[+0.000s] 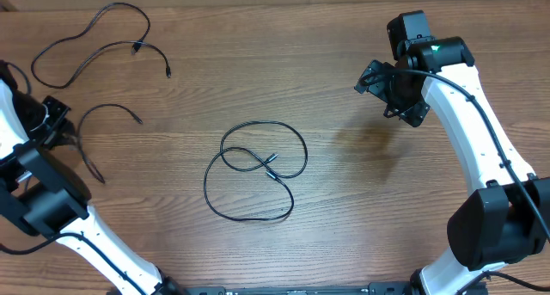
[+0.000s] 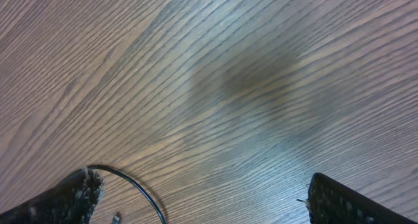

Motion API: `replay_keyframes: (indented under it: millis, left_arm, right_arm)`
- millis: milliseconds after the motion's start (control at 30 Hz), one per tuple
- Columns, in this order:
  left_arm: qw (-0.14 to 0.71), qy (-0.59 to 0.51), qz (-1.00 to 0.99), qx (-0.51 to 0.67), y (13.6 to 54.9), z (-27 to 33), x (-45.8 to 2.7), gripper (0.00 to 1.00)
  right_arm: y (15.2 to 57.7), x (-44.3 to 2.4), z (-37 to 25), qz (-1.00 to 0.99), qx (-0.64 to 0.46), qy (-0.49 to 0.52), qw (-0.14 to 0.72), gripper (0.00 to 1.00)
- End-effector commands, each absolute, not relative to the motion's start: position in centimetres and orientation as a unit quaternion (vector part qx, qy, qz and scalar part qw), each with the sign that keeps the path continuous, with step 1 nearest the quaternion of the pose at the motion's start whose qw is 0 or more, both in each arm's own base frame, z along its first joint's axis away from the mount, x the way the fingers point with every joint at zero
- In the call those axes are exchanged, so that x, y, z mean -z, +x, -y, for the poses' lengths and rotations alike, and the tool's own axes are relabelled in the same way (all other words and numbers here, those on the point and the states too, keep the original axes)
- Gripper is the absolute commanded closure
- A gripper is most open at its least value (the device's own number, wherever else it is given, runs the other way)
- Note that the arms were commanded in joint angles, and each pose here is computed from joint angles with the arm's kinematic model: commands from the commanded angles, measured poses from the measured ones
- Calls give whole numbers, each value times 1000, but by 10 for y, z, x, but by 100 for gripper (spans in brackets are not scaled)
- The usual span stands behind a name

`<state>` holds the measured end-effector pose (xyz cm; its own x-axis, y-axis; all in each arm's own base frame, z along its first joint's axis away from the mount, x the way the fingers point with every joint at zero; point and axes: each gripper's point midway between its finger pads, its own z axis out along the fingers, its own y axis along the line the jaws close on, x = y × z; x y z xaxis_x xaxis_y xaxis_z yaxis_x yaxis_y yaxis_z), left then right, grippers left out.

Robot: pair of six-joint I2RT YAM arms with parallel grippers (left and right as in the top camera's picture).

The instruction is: Untangle cables

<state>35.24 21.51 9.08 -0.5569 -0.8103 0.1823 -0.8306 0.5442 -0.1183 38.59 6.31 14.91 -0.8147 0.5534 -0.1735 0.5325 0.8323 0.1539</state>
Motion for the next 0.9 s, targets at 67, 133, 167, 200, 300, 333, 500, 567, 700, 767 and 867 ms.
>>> replay_keyframes:
  millis: [67, 133, 167, 200, 300, 333, 500, 567, 700, 767, 867]
  left_arm:
    - [61, 397, 906, -135, 370, -176, -89, 65]
    - [63, 377, 914, -136, 373, -166, -89, 46]
    - [64, 365, 919, -136, 374, -162, -89, 43]
    - [65, 354, 923, -137, 375, -159, -89, 40]
    - [68, 345, 926, -137, 375, -154, -90, 35]
    - [70, 346, 926, -138, 375, -153, -90, 34]
    - [84, 349, 923, -140, 369, -150, -91, 25]
    - [88, 349, 923, -137, 367, -150, -91, 20]
    - [102, 389, 912, -79, 357, -166, -88, 14]
    - [108, 431, 896, -24, 348, -181, -86, 7]
    - [106, 461, 881, 30, 341, -198, -86, 7]
  right_arm:
    - [386, -149, -62, -951, -50, 285, 106, 0]
    - [386, -149, -62, -951, -49, 285, 106, 0]
    - [386, -149, -62, -951, -50, 285, 106, 0]
    - [386, -149, -62, -951, -49, 285, 106, 0]
    - [386, -149, -62, -951, -50, 285, 106, 0]
    - [386, -149, -62, -951, -49, 285, 106, 0]
    - [386, -149, -62, -951, -50, 285, 106, 0]
    - [386, -149, -62, -951, -50, 285, 106, 0]
    - [386, -149, -62, -951, -49, 285, 106, 0]
    - [386, -149, -62, -951, -50, 285, 106, 0]
    - [386, -149, -62, -951, -50, 285, 106, 0]
